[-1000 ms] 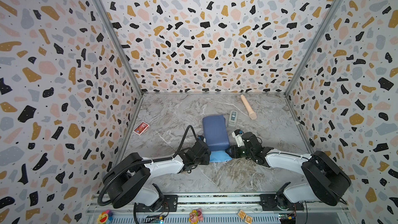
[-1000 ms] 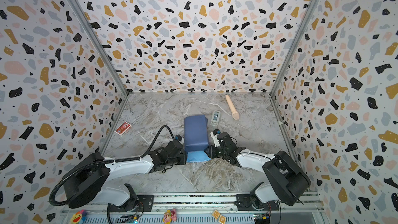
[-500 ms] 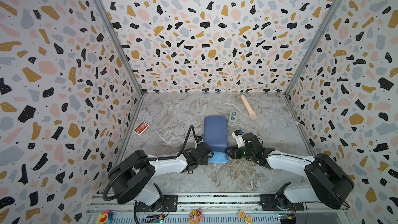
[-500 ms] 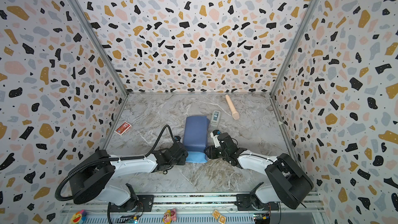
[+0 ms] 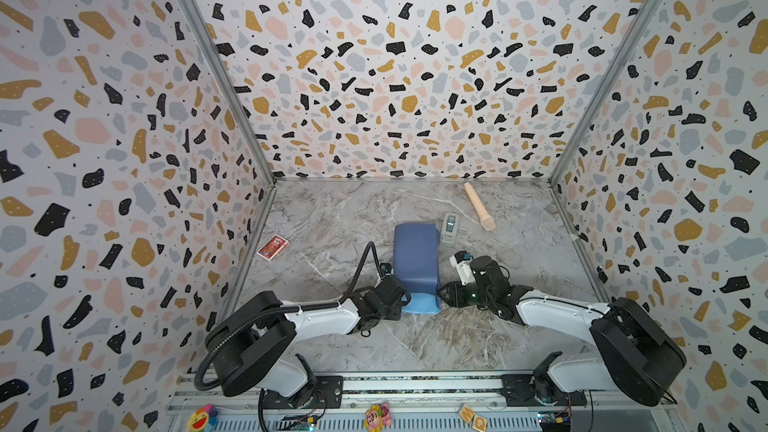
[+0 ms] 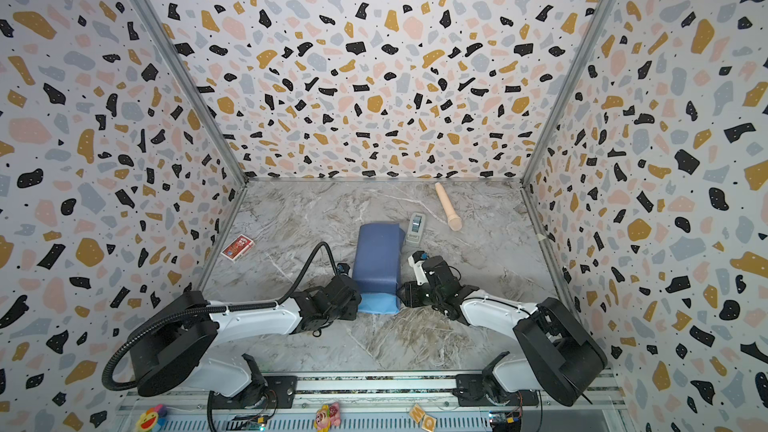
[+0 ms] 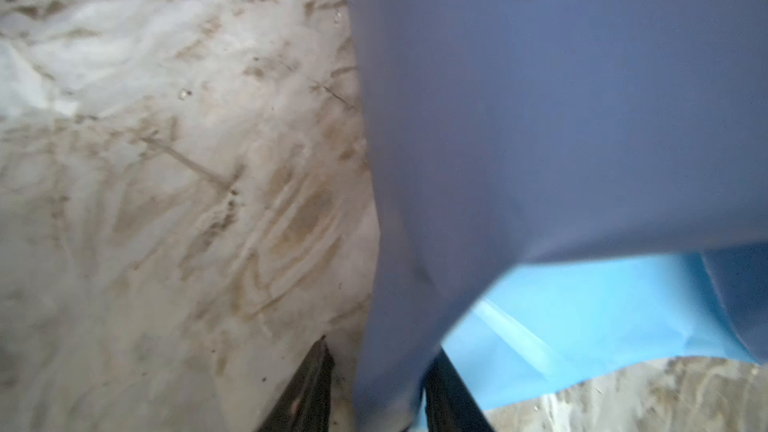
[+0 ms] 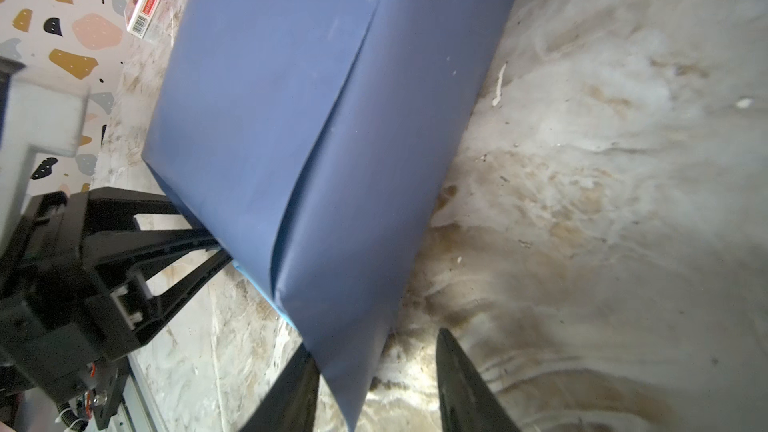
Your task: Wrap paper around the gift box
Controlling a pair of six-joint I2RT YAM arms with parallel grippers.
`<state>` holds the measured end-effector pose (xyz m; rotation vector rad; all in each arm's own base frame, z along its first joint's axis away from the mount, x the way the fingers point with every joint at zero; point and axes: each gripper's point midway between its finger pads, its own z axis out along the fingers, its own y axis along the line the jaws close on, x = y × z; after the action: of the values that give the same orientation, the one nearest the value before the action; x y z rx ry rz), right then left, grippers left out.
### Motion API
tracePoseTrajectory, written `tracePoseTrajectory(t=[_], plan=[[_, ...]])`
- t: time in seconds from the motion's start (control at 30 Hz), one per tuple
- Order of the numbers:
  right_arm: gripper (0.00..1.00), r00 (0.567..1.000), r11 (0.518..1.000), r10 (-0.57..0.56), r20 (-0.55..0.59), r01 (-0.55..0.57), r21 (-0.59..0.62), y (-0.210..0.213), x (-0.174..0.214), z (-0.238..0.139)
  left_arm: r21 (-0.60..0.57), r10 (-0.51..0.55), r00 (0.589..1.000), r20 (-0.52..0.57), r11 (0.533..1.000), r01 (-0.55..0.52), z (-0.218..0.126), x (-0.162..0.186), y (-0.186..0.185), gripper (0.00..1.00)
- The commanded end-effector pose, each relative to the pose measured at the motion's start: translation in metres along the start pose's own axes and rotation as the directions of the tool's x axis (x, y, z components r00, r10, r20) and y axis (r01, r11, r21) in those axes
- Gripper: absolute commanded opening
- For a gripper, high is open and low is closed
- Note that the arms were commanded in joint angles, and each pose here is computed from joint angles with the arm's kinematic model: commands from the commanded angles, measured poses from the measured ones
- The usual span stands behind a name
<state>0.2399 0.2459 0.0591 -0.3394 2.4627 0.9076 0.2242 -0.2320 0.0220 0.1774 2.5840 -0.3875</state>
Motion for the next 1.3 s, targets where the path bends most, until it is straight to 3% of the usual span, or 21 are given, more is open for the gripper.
tracePoseTrajectory(t=[0.0, 0.3, 0.73, 0.93, 1.27], plan=[[0.46, 1.0, 1.0, -0.006, -0.004, 0.006, 0.004, -0.001, 0.002, -0.004, 0.149, 0.014, 0.999, -0.038, 0.989, -0.009, -0.005, 0.008, -0.025, 0.39], [0.46, 1.0, 1.0, 0.001, -0.01, -0.001, 0.0, -0.001, 0.004, -0.002, 0.223, 0.006, 0.998, -0.055, 0.975, 0.006, -0.013, 0.01, -0.037, 0.37], [0.46, 1.0, 1.0, 0.005, -0.015, -0.005, 0.0, -0.002, 0.005, 0.001, 0.26, 0.01, 0.995, -0.1, 0.965, 0.017, -0.012, 0.023, -0.039, 0.27], [0.46, 1.0, 1.0, 0.005, -0.02, -0.005, 0.0, -0.003, 0.006, 0.003, 0.205, 0.03, 0.994, -0.107, 0.979, -0.007, -0.006, 0.024, -0.031, 0.17], [0.46, 1.0, 1.0, 0.006, -0.016, -0.006, -0.001, -0.002, 0.005, 0.002, 0.088, -0.043, 0.996, -0.076, 0.995, 0.049, -0.005, 0.017, -0.012, 0.05]])
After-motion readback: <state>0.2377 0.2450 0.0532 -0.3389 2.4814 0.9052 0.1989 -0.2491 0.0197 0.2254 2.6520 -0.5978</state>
